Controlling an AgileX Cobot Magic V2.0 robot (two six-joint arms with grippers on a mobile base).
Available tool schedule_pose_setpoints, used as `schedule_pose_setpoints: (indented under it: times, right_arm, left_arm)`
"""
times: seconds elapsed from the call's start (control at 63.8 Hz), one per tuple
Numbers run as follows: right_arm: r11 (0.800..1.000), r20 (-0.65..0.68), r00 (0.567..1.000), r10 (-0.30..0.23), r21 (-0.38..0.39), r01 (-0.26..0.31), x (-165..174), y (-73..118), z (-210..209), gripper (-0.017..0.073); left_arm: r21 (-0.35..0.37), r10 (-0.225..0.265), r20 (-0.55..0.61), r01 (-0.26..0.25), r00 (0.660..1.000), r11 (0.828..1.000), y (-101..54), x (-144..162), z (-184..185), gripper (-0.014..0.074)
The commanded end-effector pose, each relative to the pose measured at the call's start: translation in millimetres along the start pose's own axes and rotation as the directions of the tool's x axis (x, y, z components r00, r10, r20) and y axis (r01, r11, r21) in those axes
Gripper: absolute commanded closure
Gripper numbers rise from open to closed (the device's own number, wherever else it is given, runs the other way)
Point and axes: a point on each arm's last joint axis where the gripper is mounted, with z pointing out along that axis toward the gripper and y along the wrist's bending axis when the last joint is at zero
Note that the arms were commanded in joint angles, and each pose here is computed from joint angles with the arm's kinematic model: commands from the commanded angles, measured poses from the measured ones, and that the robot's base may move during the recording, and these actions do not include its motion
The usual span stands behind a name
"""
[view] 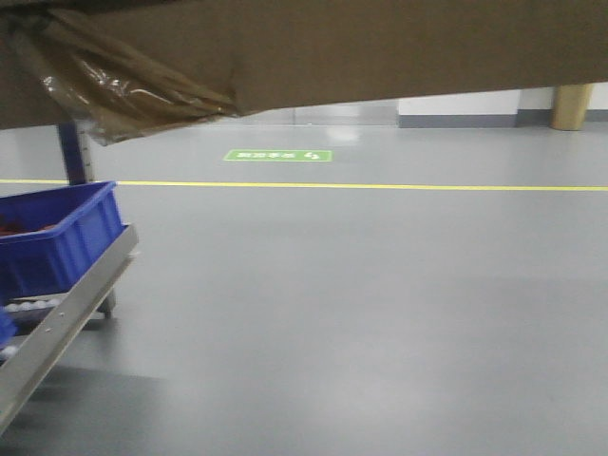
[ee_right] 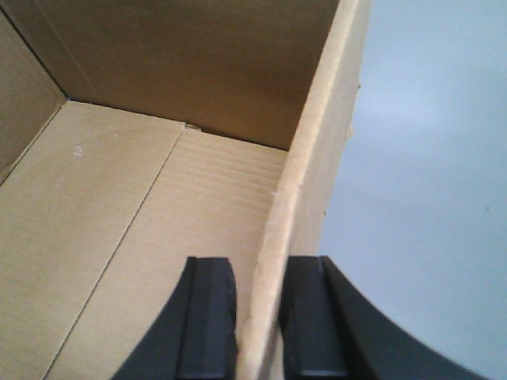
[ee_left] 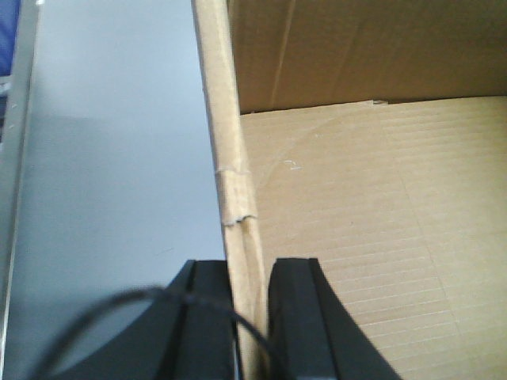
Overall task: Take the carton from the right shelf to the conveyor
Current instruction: 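Hold the carton with both grippers while the base turns and drives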
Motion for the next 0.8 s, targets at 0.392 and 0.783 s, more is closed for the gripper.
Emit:
schedule_pose_setpoints:
  times: [0.392, 0.783]
  right_arm:
    - [0.999, 0.061, 0.997, -0.039, 0.029, 0.038, -2.3, -5.0, -14.0, 0.0627]
    - [0.999, 0.061, 0.997, -0.039, 0.029, 0.038, -2.3, -5.0, -14.0, 0.0627]
  left_arm:
    - [-0.07, 0.031, 0.028, -0.029, 0.999, 0.997, 7.6, -1.5, -3.5, 0.061]
    - [-0.07, 0.031, 0.028, -0.029, 0.999, 0.997, 7.6, -1.5, -3.5, 0.061]
